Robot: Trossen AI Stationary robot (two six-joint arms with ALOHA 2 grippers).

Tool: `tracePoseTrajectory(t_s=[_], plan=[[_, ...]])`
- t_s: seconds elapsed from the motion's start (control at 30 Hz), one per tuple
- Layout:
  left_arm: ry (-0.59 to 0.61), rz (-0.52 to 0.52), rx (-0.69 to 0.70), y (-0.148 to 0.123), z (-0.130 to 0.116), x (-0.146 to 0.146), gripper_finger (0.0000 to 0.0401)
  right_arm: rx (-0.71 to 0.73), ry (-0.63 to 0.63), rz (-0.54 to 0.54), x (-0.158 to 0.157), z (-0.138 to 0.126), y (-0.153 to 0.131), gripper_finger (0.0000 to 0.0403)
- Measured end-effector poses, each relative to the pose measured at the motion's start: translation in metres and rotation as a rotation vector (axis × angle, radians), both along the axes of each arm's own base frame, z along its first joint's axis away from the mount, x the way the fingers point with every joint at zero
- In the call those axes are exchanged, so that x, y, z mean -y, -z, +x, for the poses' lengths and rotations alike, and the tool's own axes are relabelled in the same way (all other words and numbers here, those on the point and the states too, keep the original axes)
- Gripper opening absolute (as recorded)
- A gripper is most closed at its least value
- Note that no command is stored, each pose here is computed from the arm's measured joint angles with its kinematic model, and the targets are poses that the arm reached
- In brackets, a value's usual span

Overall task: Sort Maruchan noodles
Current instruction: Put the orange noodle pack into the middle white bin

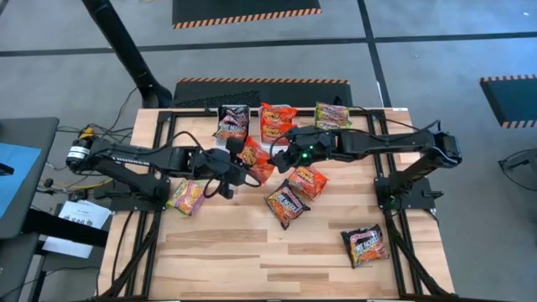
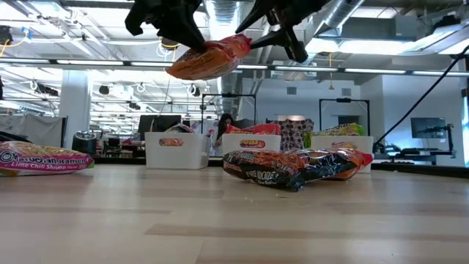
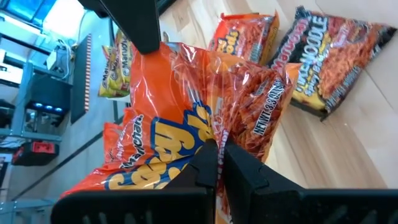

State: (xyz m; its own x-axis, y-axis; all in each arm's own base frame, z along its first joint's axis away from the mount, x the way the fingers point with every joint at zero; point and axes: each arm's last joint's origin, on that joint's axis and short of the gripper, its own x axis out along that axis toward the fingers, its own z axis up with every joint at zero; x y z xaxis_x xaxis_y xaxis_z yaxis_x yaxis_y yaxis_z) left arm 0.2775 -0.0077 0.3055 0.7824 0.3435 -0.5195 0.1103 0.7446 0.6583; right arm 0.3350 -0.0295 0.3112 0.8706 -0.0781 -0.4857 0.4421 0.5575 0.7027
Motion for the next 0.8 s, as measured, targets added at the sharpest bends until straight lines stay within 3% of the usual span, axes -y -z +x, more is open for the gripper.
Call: tracePoseTrajectory(t_s=[0.4,0.7,0.8], plan=[[-0.016,-0.028,0.049,-0.0022,0.0030,-0.0010,0.0000,-0.022,0.016,0.031,0.0002,0.0068,0.0095,0.0162],[-0.020,-0.034,0.072,-0.0039,0.0040,-0.0010,0.0000,-0.024,0.009,0.023,-0.0002,0.0069,0.0098,0.0020],[-0.024,-0.037,0.074,-0.0039,0.0040,-0.0011,0.0007,-0.024,0.003,0.013,-0.0003,0.0069,0.0096,0.0012]])
